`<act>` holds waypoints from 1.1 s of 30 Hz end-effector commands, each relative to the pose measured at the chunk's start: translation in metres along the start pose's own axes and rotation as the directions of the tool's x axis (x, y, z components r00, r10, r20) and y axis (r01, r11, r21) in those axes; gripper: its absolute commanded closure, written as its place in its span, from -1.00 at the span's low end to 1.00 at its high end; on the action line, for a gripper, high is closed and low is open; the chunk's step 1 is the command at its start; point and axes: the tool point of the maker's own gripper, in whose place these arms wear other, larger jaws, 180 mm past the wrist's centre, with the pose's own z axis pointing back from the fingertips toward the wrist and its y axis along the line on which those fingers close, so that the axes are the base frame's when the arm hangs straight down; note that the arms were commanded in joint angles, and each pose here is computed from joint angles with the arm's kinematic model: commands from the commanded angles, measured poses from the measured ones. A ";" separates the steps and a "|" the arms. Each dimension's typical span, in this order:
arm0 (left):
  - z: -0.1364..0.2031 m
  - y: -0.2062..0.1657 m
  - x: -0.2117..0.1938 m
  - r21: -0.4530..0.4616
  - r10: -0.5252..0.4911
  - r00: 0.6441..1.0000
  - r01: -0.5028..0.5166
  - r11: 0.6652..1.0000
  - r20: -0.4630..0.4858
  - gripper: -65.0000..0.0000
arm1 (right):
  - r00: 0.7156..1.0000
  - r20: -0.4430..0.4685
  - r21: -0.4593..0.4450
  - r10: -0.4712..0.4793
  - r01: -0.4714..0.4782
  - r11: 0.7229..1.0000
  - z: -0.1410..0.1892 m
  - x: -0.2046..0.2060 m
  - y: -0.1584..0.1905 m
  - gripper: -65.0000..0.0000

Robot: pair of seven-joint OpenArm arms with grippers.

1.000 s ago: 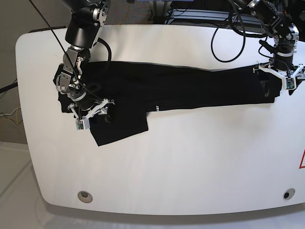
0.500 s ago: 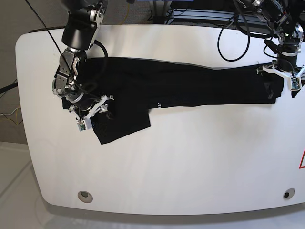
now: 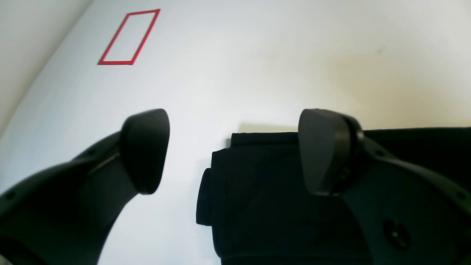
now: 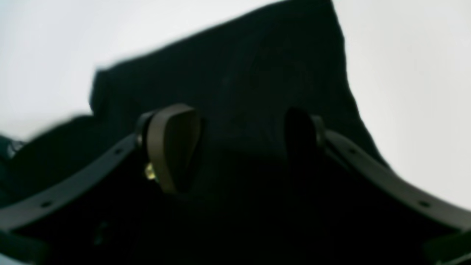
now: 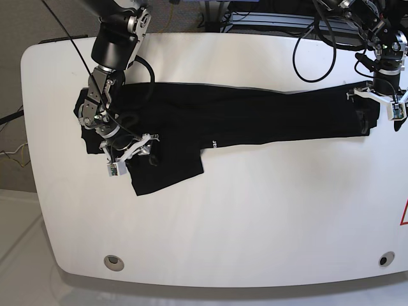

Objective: Fold the T-shirt properly
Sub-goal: 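Grasp the shirt edge with the right gripper and drag it along the table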

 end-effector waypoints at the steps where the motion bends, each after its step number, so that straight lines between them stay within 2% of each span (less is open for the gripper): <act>1: 0.001 0.006 0.018 0.004 0.003 0.998 -0.004 1.000 0.063 -0.60 | 0.991 -0.136 0.015 0.008 -0.006 1.000 -0.004 -0.031 0.008 -0.21; 5: 0.004 0.011 0.016 -0.009 0.063 0.995 -0.062 0.998 0.075 -0.57 | 0.991 -0.130 0.026 0.005 -0.002 1.000 -0.007 -0.028 0.010 -0.17; 7: 0.012 0.027 -0.006 0.013 0.142 0.989 -0.143 0.990 0.034 -0.56 | 0.994 -0.110 0.034 0.000 0.003 0.999 -0.010 -0.023 0.014 -0.09; 11: 0.012 0.038 -0.021 0.026 0.185 0.983 -0.185 0.982 0.002 -0.56 | 0.994 -0.110 0.036 -0.004 0.008 0.999 -0.010 -0.025 0.013 -0.04; 19: 0.004 0.045 -0.048 0.023 0.208 0.974 -0.207 0.978 -0.094 -0.56 | 0.994 -0.105 0.039 -0.009 0.013 0.999 -0.009 -0.023 0.015 -0.10; 25: 0.004 0.044 -0.052 0.024 0.195 0.974 -0.194 0.981 -0.112 -0.55 | 0.995 -0.104 0.045 -0.003 0.008 0.999 -0.011 -0.020 0.018 -0.05; 29: 0.003 0.041 -0.054 0.023 0.192 0.975 -0.190 0.981 -0.113 -0.55 | 0.995 -0.102 0.061 0.008 -0.001 0.998 -0.015 -0.016 0.025 0.20; 31: -0.001 0.037 -0.049 0.013 0.189 0.977 -0.188 0.982 -0.101 -0.57 | 0.997 -0.081 0.060 0.018 -0.013 0.998 -0.017 -0.003 0.024 0.64; 33: 0.000 0.037 -0.045 0.012 0.181 0.979 -0.181 0.983 -0.092 -0.57 | 0.997 -0.080 0.058 0.019 -0.014 0.998 -0.016 -0.001 0.021 0.82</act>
